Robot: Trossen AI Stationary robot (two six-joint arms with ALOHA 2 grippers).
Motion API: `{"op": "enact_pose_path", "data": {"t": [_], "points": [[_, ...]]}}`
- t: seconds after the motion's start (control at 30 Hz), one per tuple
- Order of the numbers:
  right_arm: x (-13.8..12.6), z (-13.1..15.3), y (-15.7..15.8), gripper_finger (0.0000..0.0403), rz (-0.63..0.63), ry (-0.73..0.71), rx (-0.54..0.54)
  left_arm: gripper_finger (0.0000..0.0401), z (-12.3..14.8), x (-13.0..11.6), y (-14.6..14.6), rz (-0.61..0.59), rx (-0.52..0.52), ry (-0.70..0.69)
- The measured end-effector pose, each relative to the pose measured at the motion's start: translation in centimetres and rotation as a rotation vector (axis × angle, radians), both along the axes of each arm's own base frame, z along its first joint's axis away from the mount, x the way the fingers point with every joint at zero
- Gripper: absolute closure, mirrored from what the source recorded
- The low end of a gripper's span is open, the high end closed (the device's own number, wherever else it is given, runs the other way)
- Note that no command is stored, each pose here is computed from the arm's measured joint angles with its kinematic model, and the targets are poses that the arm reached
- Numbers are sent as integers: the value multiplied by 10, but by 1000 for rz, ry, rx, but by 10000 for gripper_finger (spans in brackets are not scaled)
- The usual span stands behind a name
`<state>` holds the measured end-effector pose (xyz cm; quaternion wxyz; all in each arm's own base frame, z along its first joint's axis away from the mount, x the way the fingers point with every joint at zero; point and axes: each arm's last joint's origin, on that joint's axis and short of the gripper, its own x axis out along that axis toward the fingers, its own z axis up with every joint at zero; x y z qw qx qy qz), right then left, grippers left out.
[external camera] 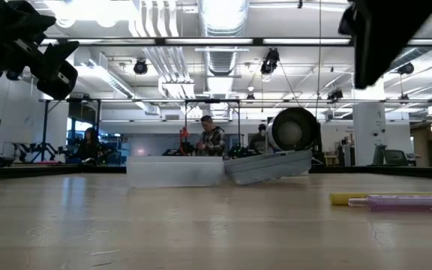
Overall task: Pick & place school supplies into a supply box
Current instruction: Put the yellow highlighter pen into the black supply box
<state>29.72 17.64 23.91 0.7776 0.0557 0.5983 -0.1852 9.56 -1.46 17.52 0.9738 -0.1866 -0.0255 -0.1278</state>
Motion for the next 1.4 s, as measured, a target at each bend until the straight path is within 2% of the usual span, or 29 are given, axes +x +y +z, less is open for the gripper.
{"op": "enact_pose_path", "data": {"t": [0.1,0.27,0.5,0.63,0.73,1.03,1.27,1.4], "points": [[-1,-15,2,248,84,73,16,232,0,0,0,0,0,0],[3,-34,10,220,201,131,119,232,0,0,0,1,0,1],[0,-59,9,200,209,206,123,232,0,0,0,1,0,0],[-3,-78,10,204,208,236,197,232,0,0,0,1,0,1],[-1,-83,9,212,154,211,217,232,0,0,0,2,0,0],[2,-84,7,225,198,179,195,232,0,0,0,1,0,0],[1,-91,-2,236,146,170,194,232,0,0,0,2,0,1],[3,-96,-5,252,164,159,183,232,0,0,0,2,0,0]]}}
